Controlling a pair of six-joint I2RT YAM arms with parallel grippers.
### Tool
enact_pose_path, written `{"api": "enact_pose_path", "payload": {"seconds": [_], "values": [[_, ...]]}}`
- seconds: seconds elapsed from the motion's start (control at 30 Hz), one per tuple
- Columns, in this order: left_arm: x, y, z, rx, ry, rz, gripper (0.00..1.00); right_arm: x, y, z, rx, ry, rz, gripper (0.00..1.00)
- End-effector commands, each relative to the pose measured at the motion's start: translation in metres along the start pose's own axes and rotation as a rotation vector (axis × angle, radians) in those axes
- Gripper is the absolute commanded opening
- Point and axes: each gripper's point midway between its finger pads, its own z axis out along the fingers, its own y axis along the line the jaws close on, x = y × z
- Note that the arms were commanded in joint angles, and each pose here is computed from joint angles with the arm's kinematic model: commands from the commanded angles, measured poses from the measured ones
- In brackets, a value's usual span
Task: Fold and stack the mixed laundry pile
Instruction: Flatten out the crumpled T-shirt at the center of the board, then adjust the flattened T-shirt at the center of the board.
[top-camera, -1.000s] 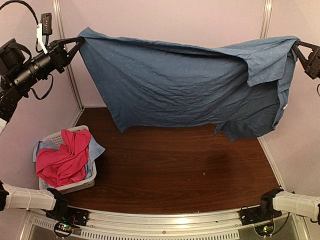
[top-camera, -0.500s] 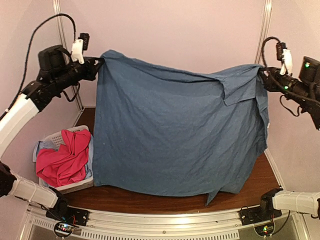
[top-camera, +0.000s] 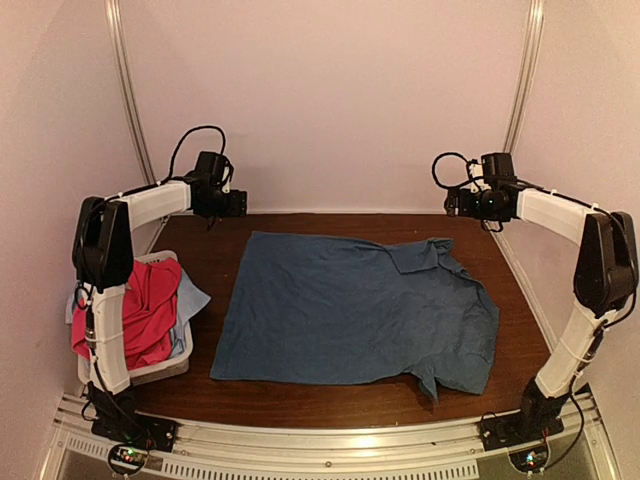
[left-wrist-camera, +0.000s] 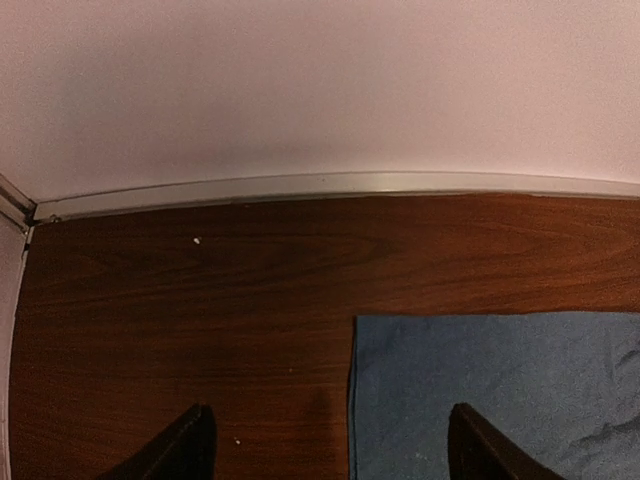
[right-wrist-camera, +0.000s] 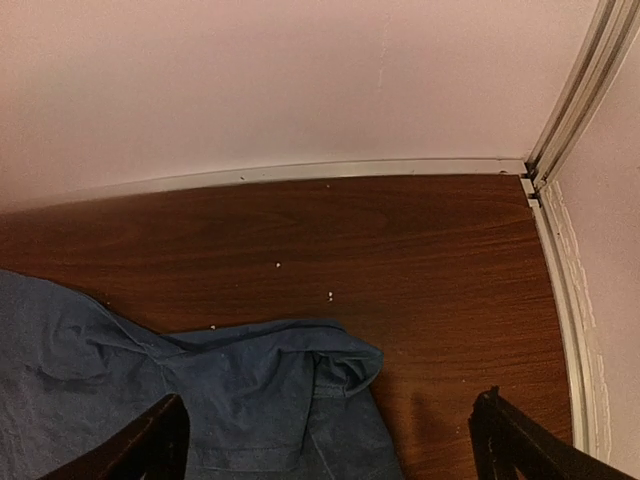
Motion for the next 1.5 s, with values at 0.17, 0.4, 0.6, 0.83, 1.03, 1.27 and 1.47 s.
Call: {"api": "enact_pose_path", "payload": {"seconds": [0.17, 0.4, 0.6, 0.83, 1.03, 1.27, 1.47], "values": [[-0.001, -0.012, -0.053, 0.077, -0.024, 0.01, 0.81, 0.009, 0.022, -0.035, -0.132, -0.002, 0.027, 0.96], [0.05, -0.079, -0.06, 0.202, 0.053, 0.134, 0.77, 0.086, 0.031, -0.019, -0.204, 0.134, 0.05, 0.77], [0.083, -0.096, -0.024, 0.255, 0.149, 0.109, 0.65, 0.111, 0.033, 0.024, -0.197, 0.211, 0.075, 0.5], [0.099, -0.097, 0.021, 0.209, 0.215, 0.129, 0.57, 0.133, 0.021, 0.069, -0.129, 0.276, 0.085, 0.42], [0.113, -0.056, 0.058, 0.069, 0.295, 0.068, 0.47, 0.13, -0.017, 0.096, 0.036, 0.288, 0.08, 0.39], [0.12, 0.0, 0.089, -0.023, 0.363, -0.021, 0.39, 0.098, -0.054, 0.126, 0.138, 0.268, 0.085, 0.35], [0.087, 0.012, 0.097, 0.001, 0.308, -0.039, 0.43, 0.071, -0.046, 0.155, 0.057, 0.29, 0.078, 0.35]]}}
